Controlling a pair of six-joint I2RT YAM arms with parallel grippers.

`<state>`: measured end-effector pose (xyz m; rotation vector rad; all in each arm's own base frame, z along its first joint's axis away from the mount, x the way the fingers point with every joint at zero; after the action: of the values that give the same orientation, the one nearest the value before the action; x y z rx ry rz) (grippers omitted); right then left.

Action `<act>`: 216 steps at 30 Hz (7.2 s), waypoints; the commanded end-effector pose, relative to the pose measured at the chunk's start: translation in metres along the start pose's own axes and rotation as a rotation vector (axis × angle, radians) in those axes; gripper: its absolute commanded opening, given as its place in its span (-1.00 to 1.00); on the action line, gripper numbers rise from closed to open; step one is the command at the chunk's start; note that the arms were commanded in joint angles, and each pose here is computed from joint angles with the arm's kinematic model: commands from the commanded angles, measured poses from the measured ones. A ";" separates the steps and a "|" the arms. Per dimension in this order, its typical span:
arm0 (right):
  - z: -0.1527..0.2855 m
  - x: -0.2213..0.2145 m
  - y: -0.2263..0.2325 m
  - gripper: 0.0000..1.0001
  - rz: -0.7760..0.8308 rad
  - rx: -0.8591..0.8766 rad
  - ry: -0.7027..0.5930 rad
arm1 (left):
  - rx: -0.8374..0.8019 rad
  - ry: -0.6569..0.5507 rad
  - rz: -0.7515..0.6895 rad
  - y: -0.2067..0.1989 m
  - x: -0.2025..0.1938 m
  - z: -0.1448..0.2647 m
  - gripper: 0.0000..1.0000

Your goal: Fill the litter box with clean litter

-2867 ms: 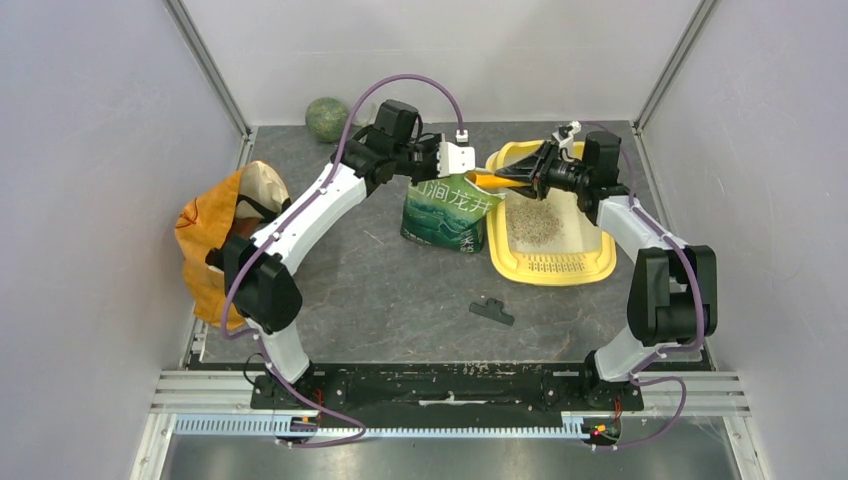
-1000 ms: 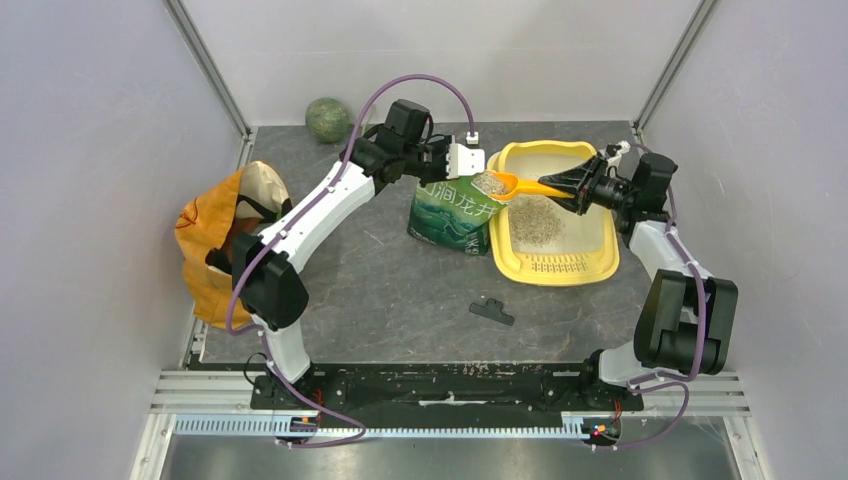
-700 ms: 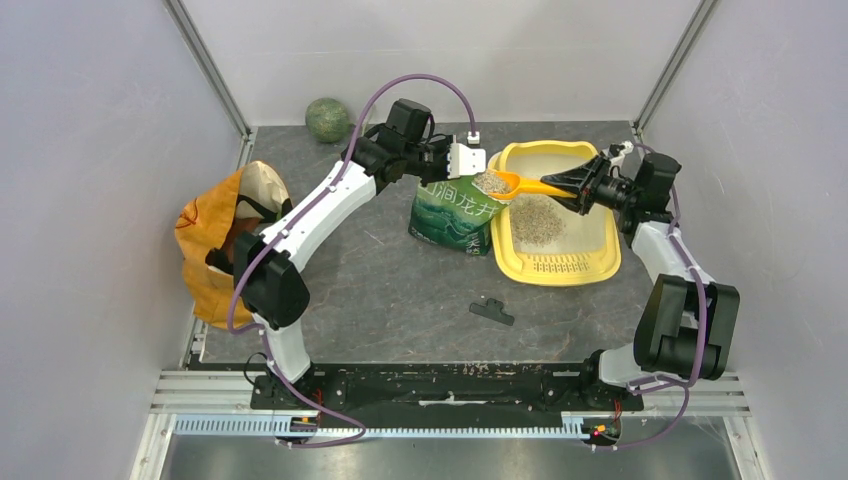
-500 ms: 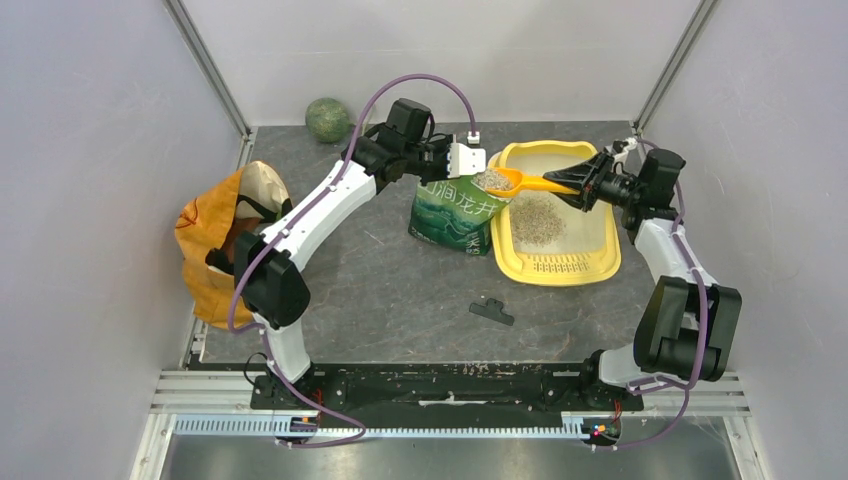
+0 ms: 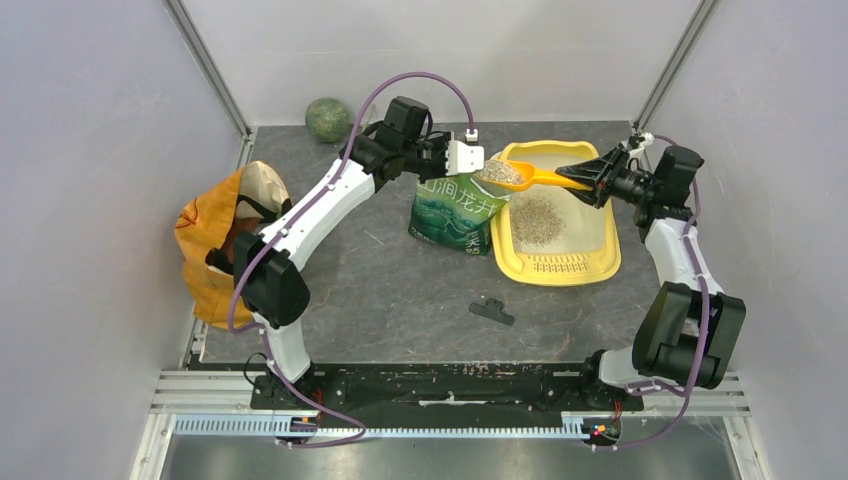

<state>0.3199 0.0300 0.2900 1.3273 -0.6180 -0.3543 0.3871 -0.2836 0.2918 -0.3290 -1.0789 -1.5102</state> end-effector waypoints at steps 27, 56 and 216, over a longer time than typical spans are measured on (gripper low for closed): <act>0.085 0.045 -0.004 -1.00 0.094 -0.078 -0.229 | 0.042 -0.054 -0.080 0.016 0.019 0.010 -0.96; 0.043 0.035 0.013 -1.00 1.138 -1.001 0.182 | 0.147 -0.060 0.020 0.009 0.008 0.030 -0.96; -0.166 -0.085 -0.025 0.94 1.554 0.606 0.459 | -0.079 0.244 0.295 -0.009 -0.055 0.109 -0.96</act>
<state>0.3791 0.2110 0.2156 1.0451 -1.1619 1.2871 0.3580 -0.1785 0.3021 -0.3743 -0.7728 -1.2963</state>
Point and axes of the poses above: each gripper's point midway between its finger pads, its own z axis back along the fingers, its own y axis along the line the jaws close on, x = y × z, the point moved 6 cm from there along z, back along the fingers, and after that the axes turned 10 degrees about z, right-handed, at the moved point
